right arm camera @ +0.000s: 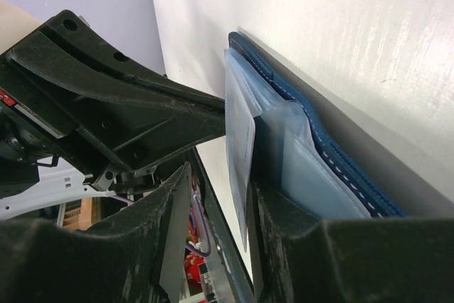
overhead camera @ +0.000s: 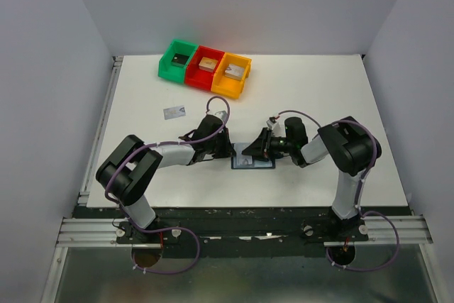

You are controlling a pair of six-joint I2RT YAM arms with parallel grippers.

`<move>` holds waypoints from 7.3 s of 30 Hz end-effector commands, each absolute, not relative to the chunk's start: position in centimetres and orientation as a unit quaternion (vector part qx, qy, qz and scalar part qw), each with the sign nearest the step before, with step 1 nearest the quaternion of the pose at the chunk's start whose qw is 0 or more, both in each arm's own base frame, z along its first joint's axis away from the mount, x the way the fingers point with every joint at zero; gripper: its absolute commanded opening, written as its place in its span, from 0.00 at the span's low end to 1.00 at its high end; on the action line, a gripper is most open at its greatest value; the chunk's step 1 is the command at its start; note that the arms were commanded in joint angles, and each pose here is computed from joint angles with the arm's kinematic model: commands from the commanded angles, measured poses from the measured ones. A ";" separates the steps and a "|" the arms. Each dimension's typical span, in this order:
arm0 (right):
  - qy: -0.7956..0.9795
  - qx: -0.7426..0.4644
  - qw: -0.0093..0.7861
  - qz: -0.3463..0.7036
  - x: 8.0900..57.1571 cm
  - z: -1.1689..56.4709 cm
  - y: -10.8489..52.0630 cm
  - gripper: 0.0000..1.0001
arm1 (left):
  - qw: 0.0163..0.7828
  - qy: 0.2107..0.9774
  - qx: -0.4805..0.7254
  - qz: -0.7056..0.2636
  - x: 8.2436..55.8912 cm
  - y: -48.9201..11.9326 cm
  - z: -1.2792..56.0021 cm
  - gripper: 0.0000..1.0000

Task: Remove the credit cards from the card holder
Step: Remove the credit card from the card holder, then place the credit card at the center of the board, then remove the credit card from the card holder.

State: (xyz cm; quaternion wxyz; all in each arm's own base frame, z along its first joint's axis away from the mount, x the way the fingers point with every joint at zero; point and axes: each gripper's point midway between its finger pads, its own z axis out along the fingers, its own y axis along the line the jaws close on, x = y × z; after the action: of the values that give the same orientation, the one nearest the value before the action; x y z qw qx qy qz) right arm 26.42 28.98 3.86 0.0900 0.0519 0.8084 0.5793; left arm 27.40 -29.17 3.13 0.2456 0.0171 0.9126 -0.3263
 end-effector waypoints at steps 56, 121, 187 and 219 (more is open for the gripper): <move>0.832 0.057 0.151 0.531 26.4 5.2 24.6 0.35 | 0.215 0.945 -0.014 -0.246 25.7 -25.5 0.0 0.00; 0.715 -0.408 0.163 0.544 14.1 24.8 29.1 0.00 | 0.378 0.596 0.330 -0.627 14.0 -27.7 26.9 0.65; 0.867 -0.138 0.288 0.382 24.4 15.1 24.2 0.59 | 0.307 0.828 -0.282 -0.375 39.3 -4.4 5.2 0.14; 0.902 -0.058 0.327 0.277 25.9 13.6 20.1 0.70 | 0.339 0.848 -0.345 -0.219 37.2 0.6 8.5 0.67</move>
State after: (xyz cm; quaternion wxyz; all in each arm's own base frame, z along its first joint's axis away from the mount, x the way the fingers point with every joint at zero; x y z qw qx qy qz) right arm 25.03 22.11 13.93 0.2990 -0.1026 0.8910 0.3260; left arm 38.26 -1.05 6.75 0.3158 -0.3149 0.8530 -0.2710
